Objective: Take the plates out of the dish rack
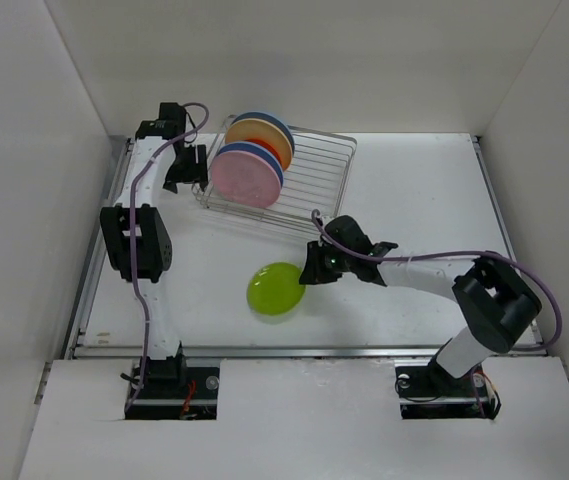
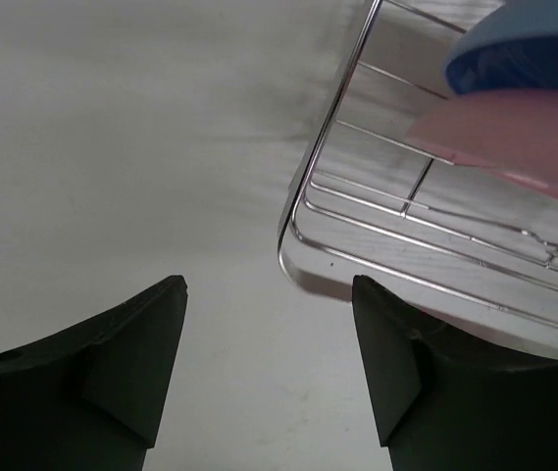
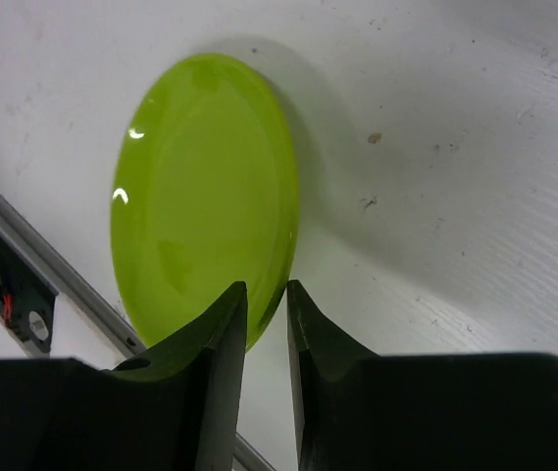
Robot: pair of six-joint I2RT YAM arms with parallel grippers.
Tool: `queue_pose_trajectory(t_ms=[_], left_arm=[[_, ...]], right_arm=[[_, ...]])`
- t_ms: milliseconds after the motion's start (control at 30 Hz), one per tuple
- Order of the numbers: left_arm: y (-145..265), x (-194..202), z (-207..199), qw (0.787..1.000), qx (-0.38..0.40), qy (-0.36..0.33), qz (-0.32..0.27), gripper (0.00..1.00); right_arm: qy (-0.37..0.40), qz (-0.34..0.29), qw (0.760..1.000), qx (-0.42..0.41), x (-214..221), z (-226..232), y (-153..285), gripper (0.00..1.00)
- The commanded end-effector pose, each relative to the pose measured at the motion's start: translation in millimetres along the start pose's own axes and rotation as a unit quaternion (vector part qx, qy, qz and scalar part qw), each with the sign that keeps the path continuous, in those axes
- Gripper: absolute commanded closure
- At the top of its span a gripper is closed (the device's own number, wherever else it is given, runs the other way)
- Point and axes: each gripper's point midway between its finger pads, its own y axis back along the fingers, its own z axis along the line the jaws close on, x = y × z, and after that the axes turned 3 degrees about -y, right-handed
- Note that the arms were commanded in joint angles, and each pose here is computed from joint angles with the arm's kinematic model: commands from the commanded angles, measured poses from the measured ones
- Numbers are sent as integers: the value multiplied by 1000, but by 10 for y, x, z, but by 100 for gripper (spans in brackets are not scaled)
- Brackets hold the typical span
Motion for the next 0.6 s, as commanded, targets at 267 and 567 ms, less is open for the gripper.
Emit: queue_pose_trajectory(t_ms=[267, 567], left_arm=[[-288, -476, -88, 998, 6, 15, -58, 40], [-507, -200, -164, 1000, 28, 8, -11, 100]], right_arm=[[-14, -39, 998, 38, -169, -62, 32, 57], [21, -112, 993, 21, -565, 286, 619, 45]])
